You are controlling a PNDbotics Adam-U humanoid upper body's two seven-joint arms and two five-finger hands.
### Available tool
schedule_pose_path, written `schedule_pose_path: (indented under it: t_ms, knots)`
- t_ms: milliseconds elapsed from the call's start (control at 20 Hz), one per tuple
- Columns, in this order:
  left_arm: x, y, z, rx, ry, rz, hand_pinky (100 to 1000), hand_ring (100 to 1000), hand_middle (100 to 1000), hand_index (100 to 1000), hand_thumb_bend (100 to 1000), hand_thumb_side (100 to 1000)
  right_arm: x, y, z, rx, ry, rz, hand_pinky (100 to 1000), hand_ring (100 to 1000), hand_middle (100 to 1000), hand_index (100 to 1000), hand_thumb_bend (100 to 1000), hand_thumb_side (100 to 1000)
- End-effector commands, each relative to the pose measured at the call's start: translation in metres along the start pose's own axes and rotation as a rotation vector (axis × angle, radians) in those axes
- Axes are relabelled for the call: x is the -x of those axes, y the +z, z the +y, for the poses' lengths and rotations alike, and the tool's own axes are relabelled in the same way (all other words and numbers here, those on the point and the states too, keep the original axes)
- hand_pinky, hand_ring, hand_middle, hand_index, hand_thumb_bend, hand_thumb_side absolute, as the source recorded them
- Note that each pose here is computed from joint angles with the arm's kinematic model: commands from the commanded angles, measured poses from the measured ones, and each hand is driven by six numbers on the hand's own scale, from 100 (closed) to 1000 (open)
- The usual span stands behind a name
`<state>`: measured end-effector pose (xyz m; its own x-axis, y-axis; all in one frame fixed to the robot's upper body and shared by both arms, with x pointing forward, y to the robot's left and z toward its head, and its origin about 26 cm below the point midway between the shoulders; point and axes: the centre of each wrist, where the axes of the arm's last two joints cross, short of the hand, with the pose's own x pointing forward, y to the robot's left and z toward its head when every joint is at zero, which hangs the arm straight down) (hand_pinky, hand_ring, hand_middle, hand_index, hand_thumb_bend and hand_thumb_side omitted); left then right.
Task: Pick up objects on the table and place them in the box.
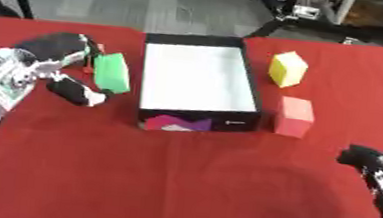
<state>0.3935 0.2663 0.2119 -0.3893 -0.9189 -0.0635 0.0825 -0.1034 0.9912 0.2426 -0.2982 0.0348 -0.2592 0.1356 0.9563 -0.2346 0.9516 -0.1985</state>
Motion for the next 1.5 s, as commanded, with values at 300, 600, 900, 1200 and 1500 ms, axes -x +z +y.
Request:
schedule_pose_path:
  t_ms: [300,600,900,1200,1500]
  knots:
    - [-0.039,-0.053,0.019,0.046,-0.068,-0.074,753,625,586,560,277,482,-0.005,-0.006,0.001,-0.033,-0.002,-0.023,1000,784,724,808,100,729]
    - [-0.062,-0.087,-0.006,0.094,-0.058,-0.066,752,632,599,601,295,497,-0.005,-0.008,0.004,-0.050,-0.016,-0.028,1000,784,724,808,100,733]
    - [-0.063,-0.107,-0.037,0.140,-0.084,-0.031,761,674,682,816,420,587,-0.005,-0.009,0.005,-0.059,-0.023,-0.032,1000,784,724,808,100,734]
    - [-0.049,-0.109,-0.051,0.116,-0.127,0.000,769,684,715,926,633,807,-0.005,-0.009,0.005,-0.055,-0.024,-0.032,1000,785,725,808,100,734]
    - [-0.016,-0.089,0.003,-0.057,-0.107,0.021,776,650,692,915,539,776,-0.004,-0.006,0.003,-0.042,-0.018,-0.022,1000,785,725,808,100,736]
